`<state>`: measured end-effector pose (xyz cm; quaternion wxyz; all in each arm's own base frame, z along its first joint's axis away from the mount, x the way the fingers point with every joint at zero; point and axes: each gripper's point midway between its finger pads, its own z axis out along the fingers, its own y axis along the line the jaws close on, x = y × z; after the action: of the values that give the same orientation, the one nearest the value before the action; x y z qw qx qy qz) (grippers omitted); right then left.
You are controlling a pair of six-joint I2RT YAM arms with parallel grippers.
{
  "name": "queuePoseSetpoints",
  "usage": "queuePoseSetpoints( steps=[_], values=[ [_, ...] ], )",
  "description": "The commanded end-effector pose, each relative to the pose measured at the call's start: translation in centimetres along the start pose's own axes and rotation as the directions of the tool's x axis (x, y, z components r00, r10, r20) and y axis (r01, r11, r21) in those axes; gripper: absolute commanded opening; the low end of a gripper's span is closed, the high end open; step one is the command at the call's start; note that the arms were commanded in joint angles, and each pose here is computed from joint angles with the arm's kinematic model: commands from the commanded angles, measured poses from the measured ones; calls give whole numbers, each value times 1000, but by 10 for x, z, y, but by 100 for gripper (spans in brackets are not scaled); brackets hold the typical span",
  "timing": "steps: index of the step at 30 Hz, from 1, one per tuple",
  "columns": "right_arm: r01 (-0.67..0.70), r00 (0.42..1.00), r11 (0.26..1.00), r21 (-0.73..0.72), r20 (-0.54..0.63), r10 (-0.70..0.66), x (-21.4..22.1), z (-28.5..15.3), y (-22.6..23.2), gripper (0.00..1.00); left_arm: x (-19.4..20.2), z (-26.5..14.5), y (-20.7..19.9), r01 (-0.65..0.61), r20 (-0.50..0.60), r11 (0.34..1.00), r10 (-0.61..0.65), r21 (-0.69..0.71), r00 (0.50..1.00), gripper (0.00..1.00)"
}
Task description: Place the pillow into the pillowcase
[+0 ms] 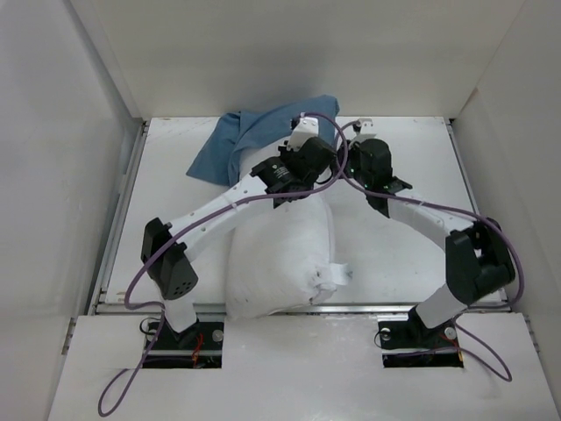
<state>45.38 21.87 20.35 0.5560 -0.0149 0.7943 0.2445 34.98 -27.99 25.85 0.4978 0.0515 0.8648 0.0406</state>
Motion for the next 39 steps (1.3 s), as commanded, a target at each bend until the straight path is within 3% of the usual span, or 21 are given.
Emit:
queuePoseSetpoints(
  steps=[1, 2, 3, 4, 6, 8, 9, 10, 12, 14, 18, 19, 22, 25, 30, 31, 36, 39],
  values=[
    [105, 993, 931, -349, -4, -114, 3, -65, 88, 0, -56, 3, -1, 142, 139, 990, -142, 6, 980, 0],
    [114, 987, 905, -409, -56, -150, 35, -85, 104, 0, -59, 7, 1, 151, 141, 989, -149, -3, 979, 0],
    [134, 986, 875, -465, -24, -164, 28, -112, 121, 0, -63, 12, 4, 165, 147, 986, -161, -11, 976, 0],
    [150, 975, 852, -502, -70, -213, 46, -128, 125, 0, -65, 15, 2, 179, 153, 984, -174, -17, 973, 0],
    [105, 954, 741, -663, -143, -262, 88, -171, 150, 0, -66, 24, 1, 195, 146, 980, -191, -20, 971, 0],
    [131, 948, 609, -782, -81, -309, 98, -210, 167, 0, -68, 30, 5, 212, 148, 976, -204, -40, 968, 0],
    [102, 939, 577, -810, -113, -326, 122, -222, 163, 0, -71, 31, 4, 230, 157, 972, -220, -46, 963, 0],
    [113, 947, 589, -800, -93, -309, 119, -225, 160, 0, -67, 36, 1, 217, 145, 975, -207, -54, 968, 0],
    [120, 964, 786, -607, -117, -237, 113, -194, 129, 0, -67, 37, 0, 231, 140, 971, -222, -55, 965, 0],
    [127, 969, 890, -438, -138, -206, 105, -178, 104, 0, -64, 37, -1, 236, 132, 971, -228, -47, 965, 0],
    [124, 988, 973, -193, -71, -139, 77, -162, 70, 0, -59, 34, 0, 236, 123, 971, -231, -29, 965, 0],
    [102, 995, 994, -29, -15, -102, 63, -156, 43, 8, -61, 30, 2, 240, 127, 970, -235, -26, 964, 0],
    [13, 996, 985, 171, 87, -29, 34, -149, 12, 52, -58, 26, 4, 238, 123, 971, -236, -1, 964, 0],
    [69, 991, 971, 227, 99, -93, 20, -127, 8, 73, -56, 20, 6, 236, 124, 971, -237, 21, 964, 0],
    [86, 991, 943, 322, 69, -114, 7, -82, -16, 81, -57, 11, 8, 228, 130, 973, -230, 33, 964, 0],
    [107, 992, 936, 336, 24, -122, 22, -70, -21, 81, -61, 7, 10, 235, 137, 971, -239, 38, 961, 0],
    [102, 992, 928, 358, 37, -123, 16, -36, -27, 82, -60, 6, 13, 227, 138, 973, -230, 37, 963, 0],
    [70, 990, 907, 414, 80, -113, 4, -24, -36, 68, -59, 4, 15, 218, 138, 975, -221, 36, 966, 0]
  ],
)
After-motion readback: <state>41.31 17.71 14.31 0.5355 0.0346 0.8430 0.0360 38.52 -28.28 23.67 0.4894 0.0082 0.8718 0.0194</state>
